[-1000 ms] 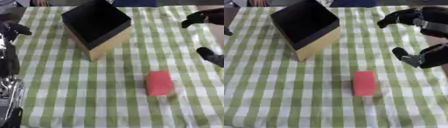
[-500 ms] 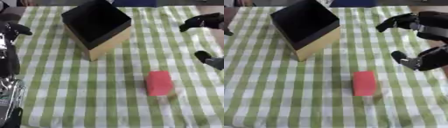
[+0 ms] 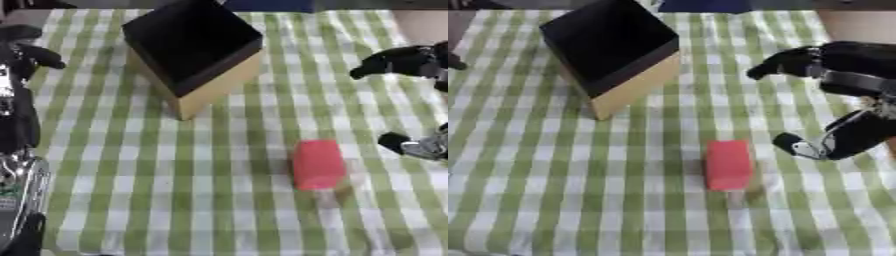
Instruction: Pick up objects on the table and place them in the box.
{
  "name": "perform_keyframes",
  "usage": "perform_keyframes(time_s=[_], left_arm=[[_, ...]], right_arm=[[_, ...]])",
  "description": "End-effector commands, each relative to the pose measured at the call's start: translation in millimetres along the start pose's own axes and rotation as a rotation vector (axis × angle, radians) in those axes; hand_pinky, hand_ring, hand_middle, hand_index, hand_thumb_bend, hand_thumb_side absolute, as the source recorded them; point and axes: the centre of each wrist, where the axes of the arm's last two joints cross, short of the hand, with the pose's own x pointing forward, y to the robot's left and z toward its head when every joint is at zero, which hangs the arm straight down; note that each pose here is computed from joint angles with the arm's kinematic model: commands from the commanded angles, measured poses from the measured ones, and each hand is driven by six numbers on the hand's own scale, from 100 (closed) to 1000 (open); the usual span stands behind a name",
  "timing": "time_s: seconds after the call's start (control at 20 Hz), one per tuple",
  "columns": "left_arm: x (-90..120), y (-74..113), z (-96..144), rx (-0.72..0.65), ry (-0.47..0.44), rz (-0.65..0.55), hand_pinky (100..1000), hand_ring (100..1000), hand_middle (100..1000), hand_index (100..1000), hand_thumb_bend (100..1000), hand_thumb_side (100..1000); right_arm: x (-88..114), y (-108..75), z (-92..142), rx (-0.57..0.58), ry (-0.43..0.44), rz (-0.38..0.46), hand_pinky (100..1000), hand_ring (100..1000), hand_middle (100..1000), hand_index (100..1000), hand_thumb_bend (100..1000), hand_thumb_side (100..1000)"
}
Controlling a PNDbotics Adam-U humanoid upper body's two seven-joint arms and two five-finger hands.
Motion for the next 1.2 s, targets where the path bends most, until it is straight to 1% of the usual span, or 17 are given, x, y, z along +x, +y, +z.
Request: perform_keyframes(time_s=[0.05,0.25,0.4,0.55,0.65,0.95,1.1,1.15,1.2], left_arm=[[6,0.5,-4,-0.017,-0.025,0.001,499,509,608,689,118,715],[6,-0.4,-4,-0.02,-0.023,0.005,498,508,607,689,114,716],[5,-1.4,-4,-0.027,-0.021,0.008,496,507,606,689,113,717],[5,-2.0,-4,-0.03,-0.02,0.011,495,506,606,689,108,716],[5,-2.6,-3,-0.034,-0.018,0.013,494,506,605,689,107,717],[6,-3.8,-4,-0.042,-0.017,0.017,490,504,603,688,100,717],[6,-4.7,-4,-0.047,-0.018,0.021,489,503,603,688,100,717],[6,-4.9,-5,-0.049,-0.018,0.021,488,503,603,687,100,710],[6,-5.1,-5,-0.05,-0.018,0.022,488,503,603,687,100,717]], right_arm=[[5,-1.9,-1,0.018,0.005,0.017,991,1000,887,999,285,284],[9,2.6,-8,0.029,0.012,0.003,991,1000,886,1000,286,296],[13,5.5,-14,0.032,0.021,-0.004,995,1000,889,1000,295,325],[18,7.6,-21,0.047,0.01,-0.006,999,1000,894,1000,306,347],[21,8.5,-24,0.059,0.006,-0.004,1000,1000,899,1000,317,368],[25,9.4,-29,0.089,0.02,0.012,1000,1000,905,1000,329,393],[27,10.2,-31,0.109,0.013,0.01,1000,1000,904,1000,330,398],[28,10.4,-32,0.113,0.014,0.009,1000,1000,901,1000,309,364],[28,10.9,-32,0.115,0.016,0.006,1000,1000,901,1000,332,399]])
